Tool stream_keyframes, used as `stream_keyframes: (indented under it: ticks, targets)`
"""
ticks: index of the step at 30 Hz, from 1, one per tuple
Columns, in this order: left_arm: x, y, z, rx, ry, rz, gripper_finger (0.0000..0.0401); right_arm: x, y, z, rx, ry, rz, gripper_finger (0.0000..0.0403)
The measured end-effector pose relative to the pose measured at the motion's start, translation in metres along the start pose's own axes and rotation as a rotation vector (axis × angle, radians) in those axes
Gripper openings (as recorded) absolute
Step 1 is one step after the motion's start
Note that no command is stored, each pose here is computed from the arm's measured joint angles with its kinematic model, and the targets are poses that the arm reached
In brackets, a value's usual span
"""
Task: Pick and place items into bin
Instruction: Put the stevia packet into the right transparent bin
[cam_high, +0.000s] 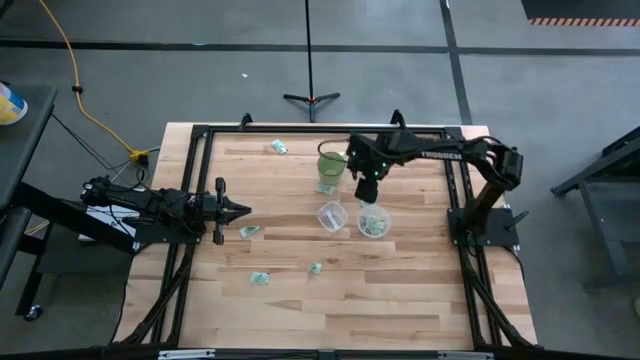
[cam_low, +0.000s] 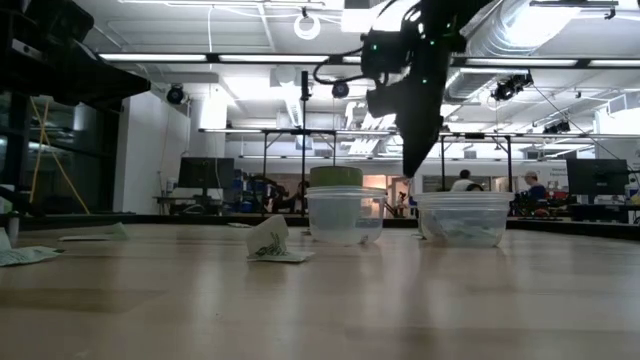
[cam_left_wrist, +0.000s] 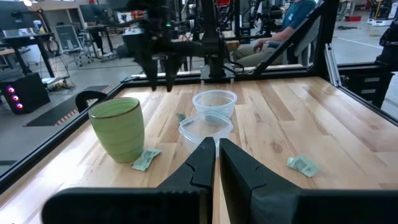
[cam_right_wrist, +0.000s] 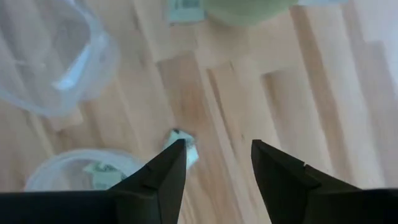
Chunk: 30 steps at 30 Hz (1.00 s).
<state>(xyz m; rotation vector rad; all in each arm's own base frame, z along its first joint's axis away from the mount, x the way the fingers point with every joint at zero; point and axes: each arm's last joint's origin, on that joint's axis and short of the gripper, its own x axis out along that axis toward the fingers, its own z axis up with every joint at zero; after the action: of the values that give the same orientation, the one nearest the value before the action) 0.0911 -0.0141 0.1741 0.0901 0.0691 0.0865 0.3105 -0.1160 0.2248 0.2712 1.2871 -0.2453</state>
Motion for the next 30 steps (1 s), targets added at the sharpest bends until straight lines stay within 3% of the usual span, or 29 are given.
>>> stream_keyframes:
  ticks: [4,9,17,30]
  targets:
    - [0.000,0.000,0.000,0.000,0.000,0.000,0.0060,0.014,-0.007,0.003,-0.056,0.024,0.094,0.0178]
    - [0.000,0.000,0.000,0.001,0.000,-0.001,0.0060,0.037,-0.009,0.003,-0.132,0.092,0.062,0.0188]
    - [0.000,0.000,0.000,0.003,0.001,-0.001,0.0060,0.059,-0.020,-0.002,-0.071,0.187,0.178,0.0193]
    - [0.000,0.000,0.000,0.005,0.000,-0.002,0.0060,0.067,-0.024,-0.003,-0.035,0.209,0.240,0.0192]
